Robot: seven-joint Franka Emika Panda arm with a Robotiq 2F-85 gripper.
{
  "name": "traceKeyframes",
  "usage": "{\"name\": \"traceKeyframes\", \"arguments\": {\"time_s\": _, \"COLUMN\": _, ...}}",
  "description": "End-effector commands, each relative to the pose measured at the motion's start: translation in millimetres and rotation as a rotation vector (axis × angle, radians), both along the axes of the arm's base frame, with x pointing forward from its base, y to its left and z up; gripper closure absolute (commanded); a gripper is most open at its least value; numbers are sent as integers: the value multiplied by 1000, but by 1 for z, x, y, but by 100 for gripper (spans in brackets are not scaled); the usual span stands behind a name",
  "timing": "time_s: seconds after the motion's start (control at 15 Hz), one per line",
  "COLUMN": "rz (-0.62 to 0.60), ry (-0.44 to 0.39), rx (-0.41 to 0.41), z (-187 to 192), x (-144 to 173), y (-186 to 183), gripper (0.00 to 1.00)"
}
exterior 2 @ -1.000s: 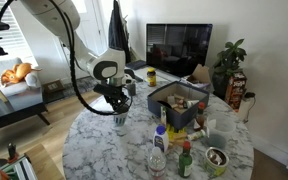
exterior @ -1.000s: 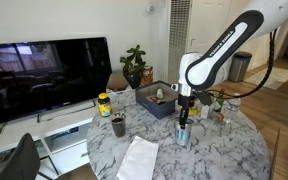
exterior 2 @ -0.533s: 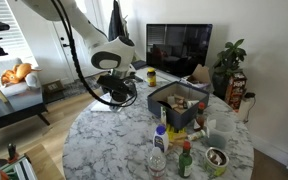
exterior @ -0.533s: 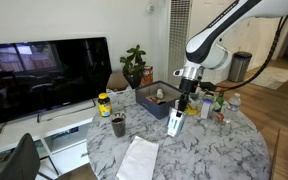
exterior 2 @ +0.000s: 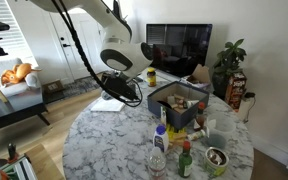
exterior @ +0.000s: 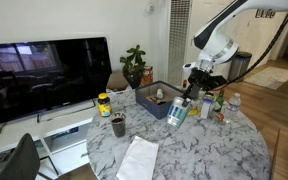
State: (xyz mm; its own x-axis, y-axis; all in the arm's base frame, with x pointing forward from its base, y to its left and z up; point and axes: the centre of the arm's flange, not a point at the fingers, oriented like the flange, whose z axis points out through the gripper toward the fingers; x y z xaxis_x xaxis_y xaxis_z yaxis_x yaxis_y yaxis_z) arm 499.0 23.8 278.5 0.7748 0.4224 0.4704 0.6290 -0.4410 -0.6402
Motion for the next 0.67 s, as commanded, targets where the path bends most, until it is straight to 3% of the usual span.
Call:
{"name": "traceKeyframes", "arguments": {"time_s": 0.0, "rz": 1, "ry": -2, "rx": 18, "z": 0, "x": -1, "y": -4, "gripper": 94}}
{"name": "traceKeyframes", "arguments": {"time_s": 0.13, "rz": 1, "ry": -7, "rx": 26, "z": 0, "x": -1, "y": -5, "gripper": 94}}
{"name": "traceKeyframes", "arguments": {"time_s": 0.2, "rz": 5, "ry": -8, "rx": 27, "z": 0, "x": -1, "y": -2, "gripper": 98}}
{"name": "traceKeyframes", "arguments": {"time_s": 0.33, "rz": 25, "ry": -16, "rx": 181, "z": 3, "x": 4, "y": 0, "gripper": 98}}
{"name": "traceKeyframes", "arguments": {"time_s": 0.6, "rz": 30, "ry": -29, "rx": 390, "z": 11, "x": 5, "y": -9, "gripper": 98}}
